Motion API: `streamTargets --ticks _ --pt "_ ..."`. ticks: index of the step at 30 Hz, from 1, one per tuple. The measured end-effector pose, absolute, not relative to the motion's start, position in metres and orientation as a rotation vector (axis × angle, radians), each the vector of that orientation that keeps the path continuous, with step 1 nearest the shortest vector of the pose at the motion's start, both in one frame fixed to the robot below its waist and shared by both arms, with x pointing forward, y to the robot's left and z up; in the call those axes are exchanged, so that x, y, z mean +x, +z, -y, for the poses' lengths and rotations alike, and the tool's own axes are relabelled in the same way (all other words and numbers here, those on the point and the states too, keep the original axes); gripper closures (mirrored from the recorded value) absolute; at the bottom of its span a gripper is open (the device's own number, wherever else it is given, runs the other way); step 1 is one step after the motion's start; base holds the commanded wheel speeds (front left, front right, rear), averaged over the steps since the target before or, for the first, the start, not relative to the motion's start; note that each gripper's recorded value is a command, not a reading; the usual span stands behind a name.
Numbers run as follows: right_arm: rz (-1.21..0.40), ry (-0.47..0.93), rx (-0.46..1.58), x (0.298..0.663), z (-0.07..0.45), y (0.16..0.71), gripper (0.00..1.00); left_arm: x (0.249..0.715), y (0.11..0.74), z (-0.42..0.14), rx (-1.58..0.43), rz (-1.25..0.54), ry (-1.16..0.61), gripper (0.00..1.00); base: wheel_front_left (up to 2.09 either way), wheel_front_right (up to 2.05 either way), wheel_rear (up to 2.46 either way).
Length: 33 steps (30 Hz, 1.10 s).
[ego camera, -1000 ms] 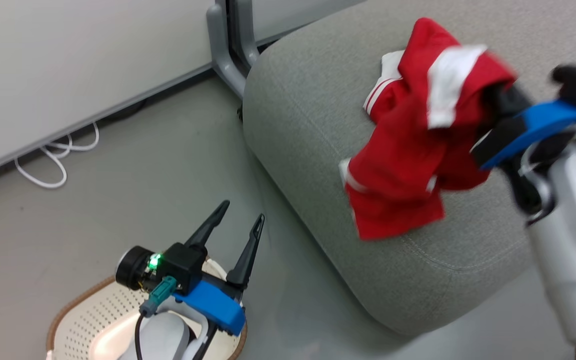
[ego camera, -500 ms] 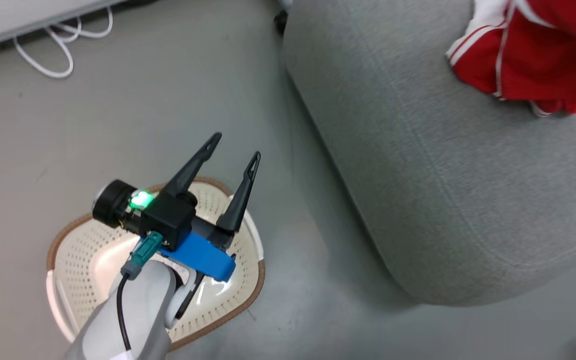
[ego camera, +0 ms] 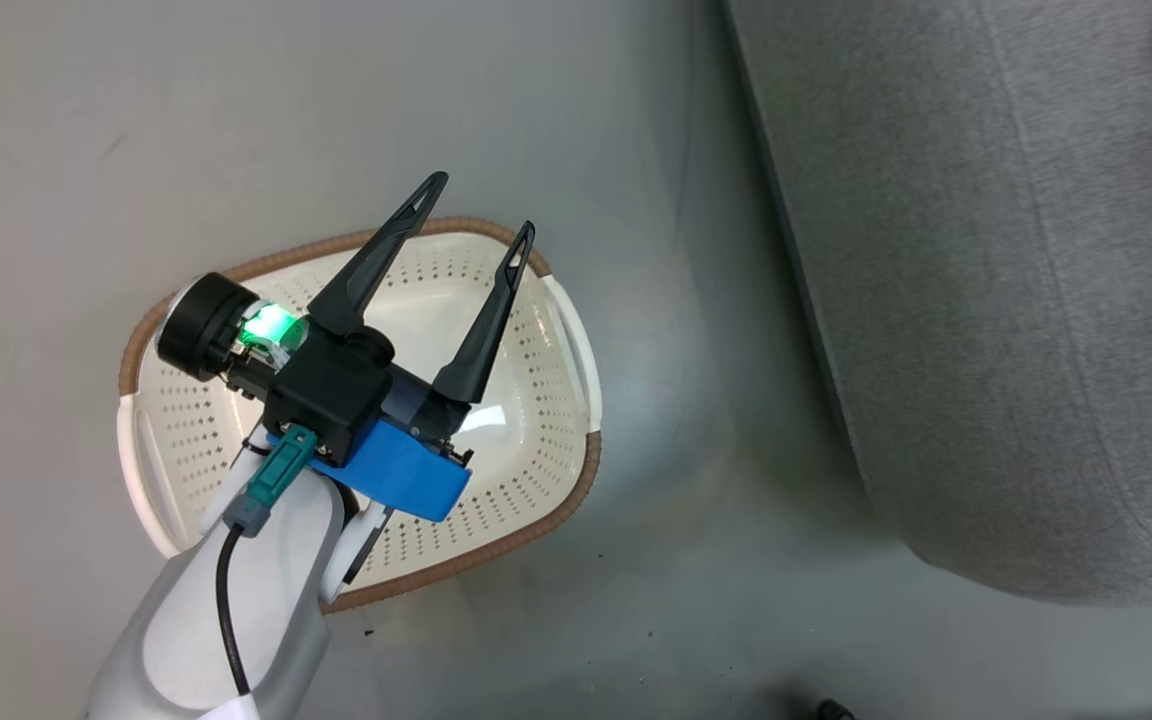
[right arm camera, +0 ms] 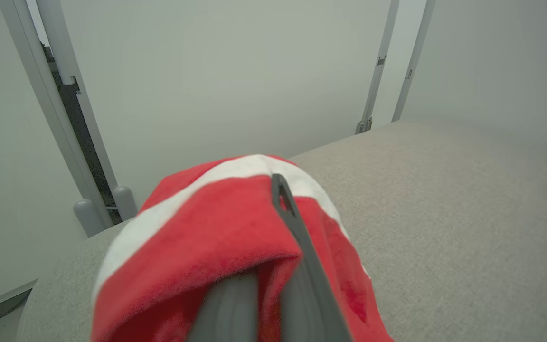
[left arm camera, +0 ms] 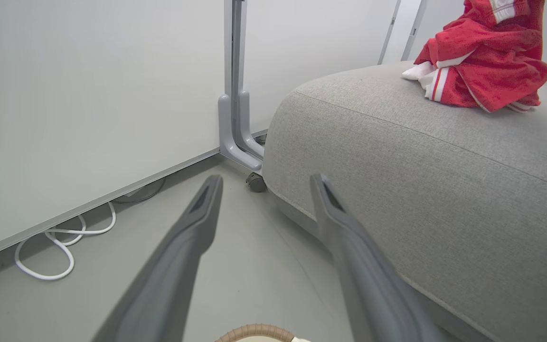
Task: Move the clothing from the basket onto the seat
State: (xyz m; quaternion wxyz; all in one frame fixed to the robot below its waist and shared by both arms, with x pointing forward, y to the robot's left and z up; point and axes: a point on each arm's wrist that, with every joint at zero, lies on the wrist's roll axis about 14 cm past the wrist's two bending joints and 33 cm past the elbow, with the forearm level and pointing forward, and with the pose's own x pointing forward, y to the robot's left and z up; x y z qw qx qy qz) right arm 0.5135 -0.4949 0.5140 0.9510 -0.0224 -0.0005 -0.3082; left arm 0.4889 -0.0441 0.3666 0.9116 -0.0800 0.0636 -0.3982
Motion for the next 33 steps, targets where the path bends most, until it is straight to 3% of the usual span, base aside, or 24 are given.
streamTargets --ticks 6,16,17,18,20,21,22,23,33 --pt "-0.082 -0.612 -0.026 0.52 0.483 0.465 1.0 0.488 0.351 0.036 -0.16 -0.164 -0.8 0.0 0.0 0.0 0.0" --pt "-0.097 -0.596 -0.043 0.519 0.483 0.466 1.0 0.49 0.357 0.04 -0.167 -0.148 -0.805 0.0 0.0 0.0 0.0" --pt "-0.099 -0.591 -0.047 0.52 0.482 0.466 0.72 0.49 0.358 0.041 -0.168 -0.147 -0.806 0.0 0.0 0.0 0.0" --pt "-0.099 -0.587 -0.046 0.52 0.481 0.466 0.6 0.49 0.358 0.042 -0.169 -0.146 -0.808 0.0 0.0 0.0 0.0" --pt "-0.107 -0.575 -0.047 0.521 0.478 0.465 0.54 0.49 0.36 0.043 -0.169 -0.145 -0.809 0.0 0.0 0.0 0.0" --pt "-0.11 -0.573 -0.046 0.521 0.478 0.464 0.4 0.49 0.36 0.043 -0.169 -0.143 -0.809 0.0 0.0 0.0 0.0" --pt "-0.113 -0.572 -0.047 0.52 0.478 0.464 0.11 0.49 0.361 0.044 -0.17 -0.143 -0.809 0.0 0.0 0.0 0.0" --pt "-0.115 -0.571 -0.047 0.52 0.478 0.464 0.0 0.489 0.361 0.044 -0.17 -0.143 -0.809 0.0 0.0 0.0 0.0" --pt "-0.111 -0.528 -0.065 0.515 0.471 0.477 0.0 0.486 0.386 0.044 -0.179 -0.114 -0.791 0.0 0.0 0.0 0.0"
